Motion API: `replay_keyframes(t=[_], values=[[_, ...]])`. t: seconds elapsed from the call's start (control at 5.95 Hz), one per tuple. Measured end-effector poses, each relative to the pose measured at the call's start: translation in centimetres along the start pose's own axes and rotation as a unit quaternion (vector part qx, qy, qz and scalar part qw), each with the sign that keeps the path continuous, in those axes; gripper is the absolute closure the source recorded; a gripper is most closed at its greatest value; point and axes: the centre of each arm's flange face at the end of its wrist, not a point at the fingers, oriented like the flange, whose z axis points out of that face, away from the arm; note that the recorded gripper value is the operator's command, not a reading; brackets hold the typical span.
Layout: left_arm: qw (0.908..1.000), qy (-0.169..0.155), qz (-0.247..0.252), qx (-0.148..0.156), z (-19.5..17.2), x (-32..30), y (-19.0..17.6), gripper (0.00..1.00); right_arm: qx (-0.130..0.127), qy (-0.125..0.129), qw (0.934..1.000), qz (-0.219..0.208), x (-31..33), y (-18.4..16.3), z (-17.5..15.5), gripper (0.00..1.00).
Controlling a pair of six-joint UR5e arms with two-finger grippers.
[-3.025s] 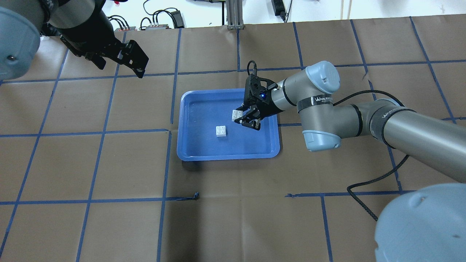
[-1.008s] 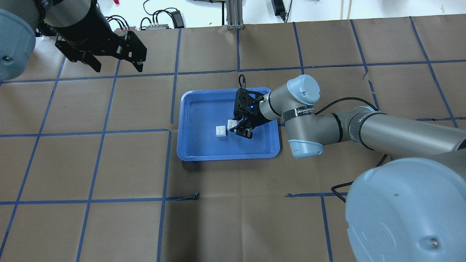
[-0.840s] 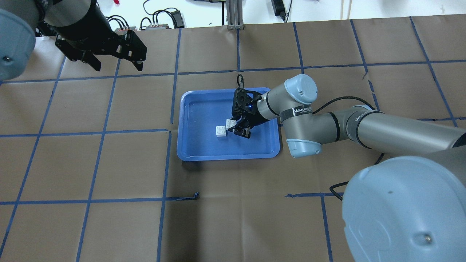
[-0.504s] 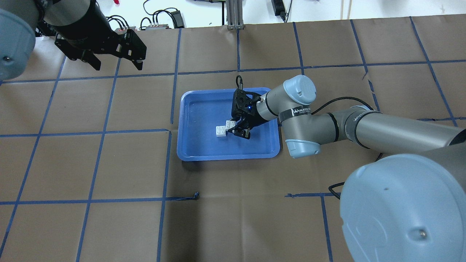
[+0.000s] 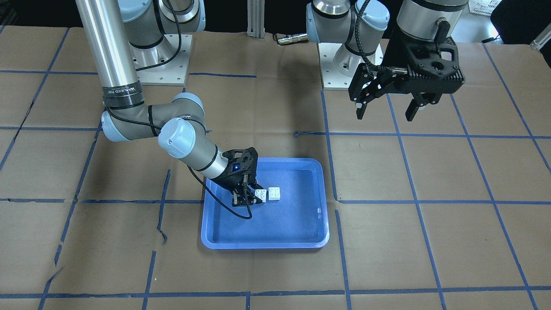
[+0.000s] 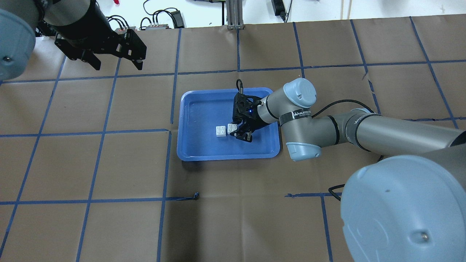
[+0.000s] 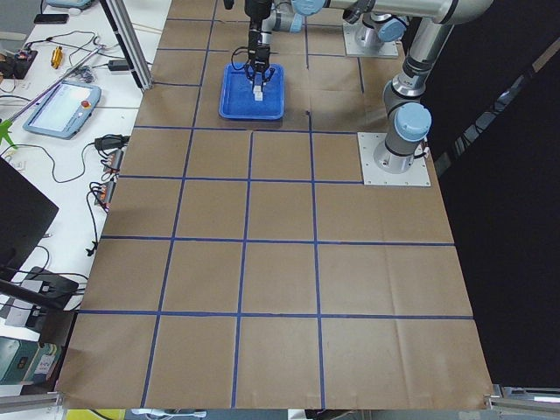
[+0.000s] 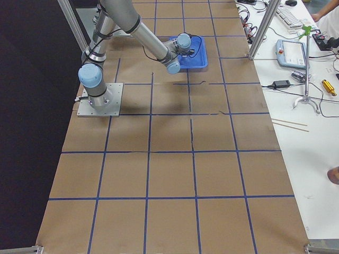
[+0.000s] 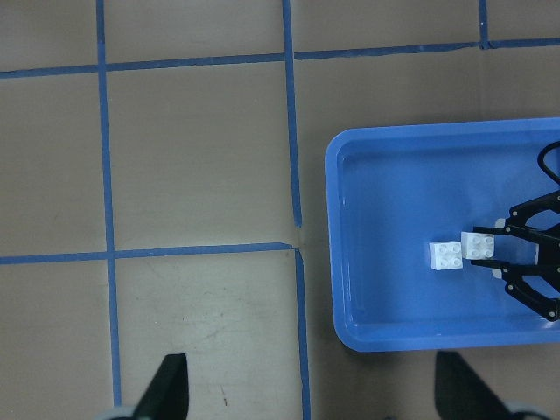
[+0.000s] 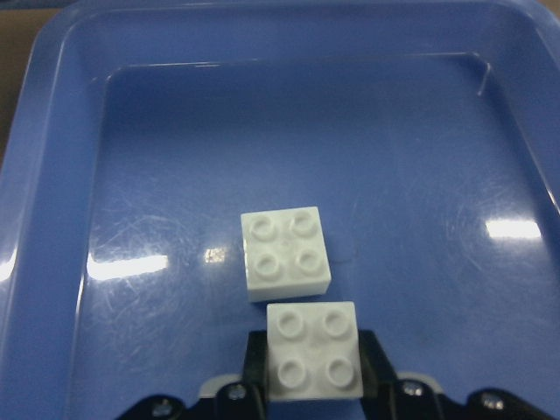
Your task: Assemble white blocks and place on blue tray
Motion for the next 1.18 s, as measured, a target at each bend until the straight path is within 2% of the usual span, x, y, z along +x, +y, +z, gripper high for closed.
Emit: replay_keyframes(t=[0.84,1.18], values=[[1.0000,0.000,0.000,0.000,0.00,0.00,0.00,0.01,0.005,-0.003,1.0000,-0.006,-0.44,-0.73,0.31,0.84],[1.0000,0.000,0.000,0.000,0.00,0.00,0.00,0.01,0.005,-0.005,1.0000,-0.005,-0.50,-0.70,0.46,0.77]])
